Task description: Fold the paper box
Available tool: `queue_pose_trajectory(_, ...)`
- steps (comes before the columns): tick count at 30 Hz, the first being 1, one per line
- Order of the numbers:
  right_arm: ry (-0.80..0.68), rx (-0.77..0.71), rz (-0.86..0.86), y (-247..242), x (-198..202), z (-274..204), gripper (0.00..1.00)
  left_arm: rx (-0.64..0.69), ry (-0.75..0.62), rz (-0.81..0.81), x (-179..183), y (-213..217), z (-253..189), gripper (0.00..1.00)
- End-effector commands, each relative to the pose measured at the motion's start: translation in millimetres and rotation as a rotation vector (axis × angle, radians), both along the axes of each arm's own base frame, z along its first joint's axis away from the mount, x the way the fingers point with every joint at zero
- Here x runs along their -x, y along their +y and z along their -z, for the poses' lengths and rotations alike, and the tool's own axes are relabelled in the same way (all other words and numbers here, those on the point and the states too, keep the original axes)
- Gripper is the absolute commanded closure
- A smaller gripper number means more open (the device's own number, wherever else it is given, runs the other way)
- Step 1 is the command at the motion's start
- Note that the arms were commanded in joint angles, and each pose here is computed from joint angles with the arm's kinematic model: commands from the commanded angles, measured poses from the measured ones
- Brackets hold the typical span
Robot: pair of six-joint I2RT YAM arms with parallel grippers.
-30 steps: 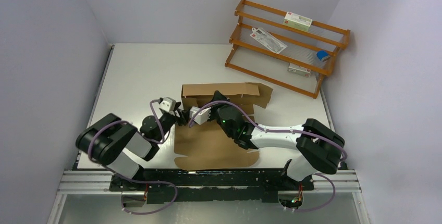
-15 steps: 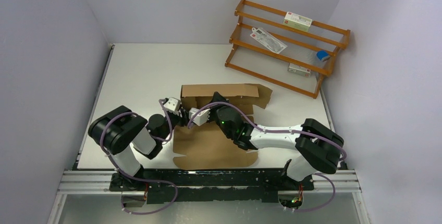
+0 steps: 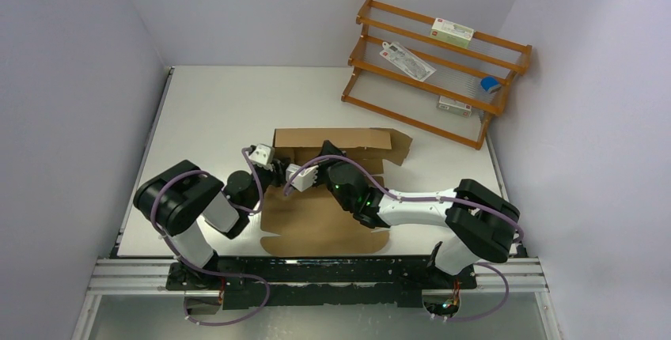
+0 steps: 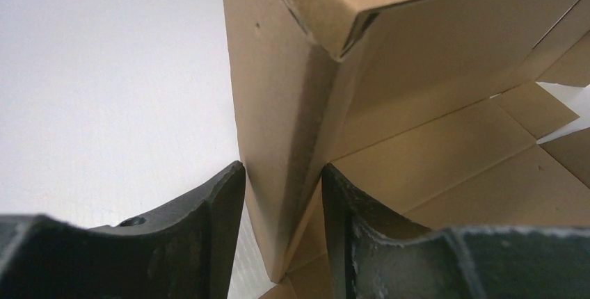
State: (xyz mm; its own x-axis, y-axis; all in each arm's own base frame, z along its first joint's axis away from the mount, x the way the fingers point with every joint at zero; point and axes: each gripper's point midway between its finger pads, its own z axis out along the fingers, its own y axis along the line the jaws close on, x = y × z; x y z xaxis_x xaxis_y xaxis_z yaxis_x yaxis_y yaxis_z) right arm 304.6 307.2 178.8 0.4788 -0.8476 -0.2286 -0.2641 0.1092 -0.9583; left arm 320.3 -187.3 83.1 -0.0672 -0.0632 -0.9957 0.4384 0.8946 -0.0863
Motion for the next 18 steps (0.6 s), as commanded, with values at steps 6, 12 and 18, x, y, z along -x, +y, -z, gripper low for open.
queue_pose_trajectory(6,0.180,0.109,-0.035,1,17,62,1.00,0.255,-0.271,-0.181,-19,24,-90,0.62)
queue_pose_trajectory(12,0.186,0.108,-0.038,3,18,62,1.00,0.319,-0.258,-0.309,-23,37,-93,0.71)
queue_pose_trajectory(18,0.212,0.106,-0.043,9,22,64,1.00,0.317,-0.248,-0.425,-29,42,-88,0.76)
